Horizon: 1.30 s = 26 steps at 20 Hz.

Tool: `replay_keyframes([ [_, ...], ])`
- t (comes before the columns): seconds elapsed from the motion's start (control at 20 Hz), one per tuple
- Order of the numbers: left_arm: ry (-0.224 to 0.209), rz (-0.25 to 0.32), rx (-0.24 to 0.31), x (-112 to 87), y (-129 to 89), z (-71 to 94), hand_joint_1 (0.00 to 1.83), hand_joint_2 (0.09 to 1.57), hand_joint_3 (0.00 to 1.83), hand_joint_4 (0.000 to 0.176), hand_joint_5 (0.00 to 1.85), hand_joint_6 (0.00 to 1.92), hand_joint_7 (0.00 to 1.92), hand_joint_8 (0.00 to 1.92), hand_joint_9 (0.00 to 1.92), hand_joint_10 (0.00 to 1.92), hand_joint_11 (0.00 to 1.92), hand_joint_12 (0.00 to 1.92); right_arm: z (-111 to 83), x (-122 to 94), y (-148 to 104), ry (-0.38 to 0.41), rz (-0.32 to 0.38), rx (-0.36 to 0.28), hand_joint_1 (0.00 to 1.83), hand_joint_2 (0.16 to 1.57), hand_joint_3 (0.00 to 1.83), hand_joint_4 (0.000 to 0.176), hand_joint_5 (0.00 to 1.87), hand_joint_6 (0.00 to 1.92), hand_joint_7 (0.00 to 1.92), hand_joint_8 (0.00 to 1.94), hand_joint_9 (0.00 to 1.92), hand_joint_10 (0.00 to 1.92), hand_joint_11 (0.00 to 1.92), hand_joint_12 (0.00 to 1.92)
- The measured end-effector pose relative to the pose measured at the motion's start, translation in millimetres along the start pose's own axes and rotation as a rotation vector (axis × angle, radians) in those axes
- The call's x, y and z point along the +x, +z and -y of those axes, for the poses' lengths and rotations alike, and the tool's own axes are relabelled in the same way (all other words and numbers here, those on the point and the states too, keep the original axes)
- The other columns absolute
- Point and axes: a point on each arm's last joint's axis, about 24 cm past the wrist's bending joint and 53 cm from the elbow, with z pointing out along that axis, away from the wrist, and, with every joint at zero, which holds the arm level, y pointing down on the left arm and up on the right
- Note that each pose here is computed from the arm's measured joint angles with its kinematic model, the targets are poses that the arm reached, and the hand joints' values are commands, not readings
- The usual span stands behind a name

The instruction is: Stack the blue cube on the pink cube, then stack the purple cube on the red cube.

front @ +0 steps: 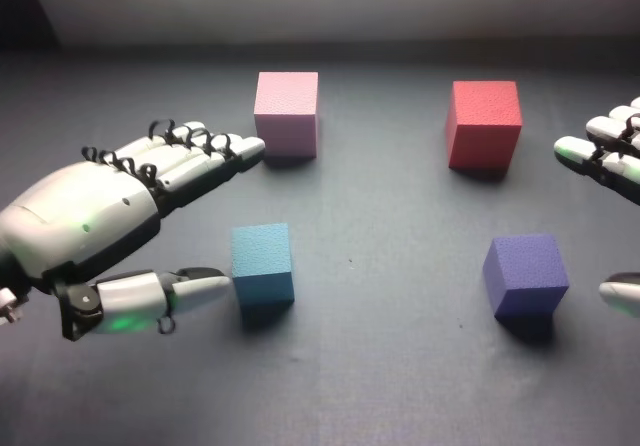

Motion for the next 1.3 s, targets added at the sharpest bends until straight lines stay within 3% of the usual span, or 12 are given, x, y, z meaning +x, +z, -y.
replay_keyframes([
  [0.4, -0.029, -0.024, -0.022, 16.2, 18.8, -12.9, 0.50, 1.01, 0.00, 0.088, 0.00, 0.00, 0.00, 0.00, 0.00, 0.00, 0.00, 0.00, 1.0, -1.2, -5.0, 0.008, 0.017, 0.006, 0.51, 1.32, 0.01, 0.000, 0.00, 0.00, 0.00, 0.00, 0.00, 0.00, 0.00, 0.00],
  [0.55, -0.055, -0.066, -0.078, 38.2, 36.4, -33.1, 0.68, 0.98, 0.00, 0.090, 0.00, 0.00, 0.07, 0.02, 0.01, 0.00, 0.00, 0.00, 9.9, -1.1, -9.0, 0.014, 0.024, 0.034, 0.54, 1.32, 0.01, 0.000, 0.00, 0.00, 0.00, 0.00, 0.00, 0.00, 0.00, 0.00],
  [0.65, -0.061, -0.082, -0.095, 46.0, 41.4, -39.5, 0.75, 0.98, 0.00, 0.068, 0.06, 0.02, 0.18, 0.03, 0.07, 0.02, 0.00, 0.00, 8.6, -2.9, -9.0, 0.013, 0.031, 0.029, 0.56, 1.32, 0.01, 0.000, 0.00, 0.00, 0.00, 0.00, 0.00, 0.00, 0.00, 0.00],
  [0.7, -0.062, -0.091, -0.106, 49.4, 42.4, -43.0, 0.79, 1.00, 0.00, 0.043, 0.10, 0.04, 0.37, 0.02, 0.20, 0.07, 0.00, 0.26, 8.5, -2.7, -9.0, 0.013, 0.031, 0.029, 0.56, 1.33, 0.01, 0.000, 0.00, 0.00, 0.00, 0.00, 0.00, 0.00, 0.00, 0.00],
  [0.75, -0.056, -0.097, -0.110, 51.0, 43.9, -43.7, 0.85, 1.01, 0.01, 0.034, 0.24, 0.06, 0.59, 0.14, 0.27, 0.55, 0.00, 1.13, 9.0, -2.5, -9.0, 0.014, 0.030, 0.031, 0.56, 1.33, 0.01, 0.000, 0.00, 0.00, 0.00, 0.00, 0.00, 0.00, 0.00, 0.00],
  [0.8, -0.057, -0.096, -0.112, 50.7, 44.9, -44.2, 0.92, 1.03, 0.01, 0.037, 0.33, 0.10, 0.73, 0.28, 0.35, 0.93, 0.00, 1.51, 9.4, -2.7, -9.0, 0.015, 0.031, 0.032, 0.56, 1.33, 0.01, 0.000, 0.00, 0.00, 0.00, 0.00, 0.00, 0.00, 0.00, 0.00],
  [0.85, -0.058, -0.092, -0.113, 49.9, 46.6, -45.4, 1.23, 1.14, 0.01, 0.000, 0.57, 0.30, 0.83, 1.03, 0.70, 1.23, 0.50, 1.79, 9.1, -3.0, -9.0, 0.015, 0.032, 0.031, 0.56, 1.34, 0.01, 0.000, 0.00, 0.00, 0.00, 0.00, 0.00, 0.00, 0.00, 0.00],
  [0.9, -0.066, -0.082, -0.108, 47.1, 47.0, -44.4, 1.16, 1.15, 0.01, 0.000, 0.84, 0.94, 1.13, 1.74, 1.27, 1.78, 1.28, 1.90, 8.6, -2.9, -9.0, 0.014, 0.031, 0.029, 0.57, 1.34, 0.01, 0.000, 0.00, 0.00, 0.00, 0.00, 0.00, 0.00, 0.00, 0.00],
  [0.95, -0.083, -0.067, -0.103, 43.1, 48.2, -42.9, 1.14, 1.15, 0.01, 0.000, 0.89, 1.10, 1.30, 1.89, 1.50, 1.89, 1.59, 1.92, 9.7, -2.2, -9.2, 0.015, 0.029, 0.033, 0.59, 1.34, 0.01, 0.000, 0.00, 0.00, 0.00, 0.00, 0.00, 0.00, 0.00, 0.00],
  [1.05, -0.083, -0.061, -0.095, 40.7, 49.8, -40.6, 1.08, 1.21, 0.02, 0.000, 0.78, 1.30, 1.14, 1.92, 1.35, 1.92, 1.46, 1.92, 12.0, -1.8, -10.1, 0.015, 0.027, 0.041, 0.63, 1.33, 0.00, 0.000, 0.00, 0.00, 0.00, 0.00, 0.00, 0.00, 0.00, 0.00],
  [1.1, -0.081, -0.064, -0.088, 40.6, 50.1, -37.5, 1.05, 1.24, 0.01, 0.000, 0.75, 1.36, 0.95, 1.83, 1.11, 1.92, 1.20, 1.92, 12.2, -2.4, -10.2, 0.016, 0.030, 0.042, 0.62, 1.33, 0.00, 0.000, 0.00, 0.00, 0.00, 0.00, 0.00, 0.00, 0.00, 0.00],
  [1.3, -0.060, 0.007, -0.014, 8.7, 59.0, -14.7, 1.10, 1.22, 0.00, 0.000, 0.78, 1.29, 0.85, 1.89, 1.05, 1.92, 1.15, 1.92, 11.7, -1.5, -11.0, 0.019, 0.029, 0.041, 0.58, 1.34, 0.00, 0.000, 0.00, 0.00, 0.00, 0.00, 0.00, 0.00, 0.00, 0.00],
])
